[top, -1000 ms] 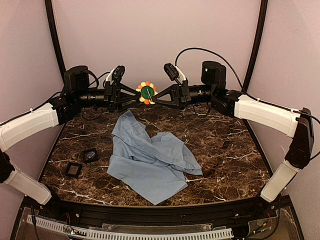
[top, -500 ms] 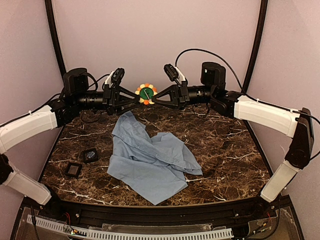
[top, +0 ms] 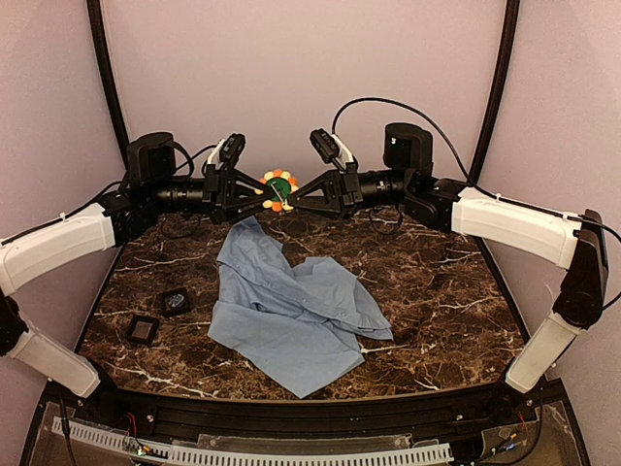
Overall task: Remove the brooch from the garment
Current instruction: Pass from the right arm to the left
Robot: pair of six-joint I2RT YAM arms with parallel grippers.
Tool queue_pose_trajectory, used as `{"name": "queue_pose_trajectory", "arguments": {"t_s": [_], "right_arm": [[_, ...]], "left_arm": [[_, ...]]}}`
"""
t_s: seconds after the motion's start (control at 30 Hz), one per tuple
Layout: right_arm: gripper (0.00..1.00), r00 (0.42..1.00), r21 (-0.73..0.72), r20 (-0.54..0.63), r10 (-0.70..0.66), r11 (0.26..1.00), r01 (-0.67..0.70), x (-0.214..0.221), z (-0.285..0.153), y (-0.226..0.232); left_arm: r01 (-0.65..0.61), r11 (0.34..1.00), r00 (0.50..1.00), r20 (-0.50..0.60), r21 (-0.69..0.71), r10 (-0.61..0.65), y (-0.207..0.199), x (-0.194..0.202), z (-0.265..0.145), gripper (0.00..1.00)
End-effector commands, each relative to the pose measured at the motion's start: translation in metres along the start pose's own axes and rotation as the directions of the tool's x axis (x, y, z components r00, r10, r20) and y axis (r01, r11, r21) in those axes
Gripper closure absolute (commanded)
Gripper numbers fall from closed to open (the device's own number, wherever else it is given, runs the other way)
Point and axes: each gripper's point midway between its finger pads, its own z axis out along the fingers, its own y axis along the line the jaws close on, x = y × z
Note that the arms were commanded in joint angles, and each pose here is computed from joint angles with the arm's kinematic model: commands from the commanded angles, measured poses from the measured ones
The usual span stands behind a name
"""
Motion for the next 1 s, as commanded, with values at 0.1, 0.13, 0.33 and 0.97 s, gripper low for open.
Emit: {"name": "queue_pose_trajectory", "arguments": {"t_s": [0.1,0.13,0.33,0.97], "right_arm": [[1.0,0.999,-0.014,0.008,-0.036,0.999,0.036,-0.0069,0.0079,0.0052],[1.0,0.999,-0.014,0.007,-0.035,0.999,0.035,-0.0065,0.0084,0.0051],[1.0,0.999,-0.011,0.008,-0.032,0.999,0.032,-0.0056,0.0092,0.0029],[1.0,0.999,-0.016,0.033,-0.028,0.999,0.028,-0.007,0.0086,0.002]], "left_arm": [[-0.042,0.998,0.999,-0.008,0.039,0.043,-0.0147,-0.0037,0.0038,0.65],[-0.041,0.998,0.999,-0.009,0.038,0.041,-0.0142,-0.0034,0.004,0.65],[-0.043,0.998,0.999,-0.011,0.042,0.044,-0.0159,-0.0027,0.0038,0.67],[-0.043,0.998,0.999,-0.011,0.052,0.043,-0.0181,-0.0027,0.0034,0.75]]}}
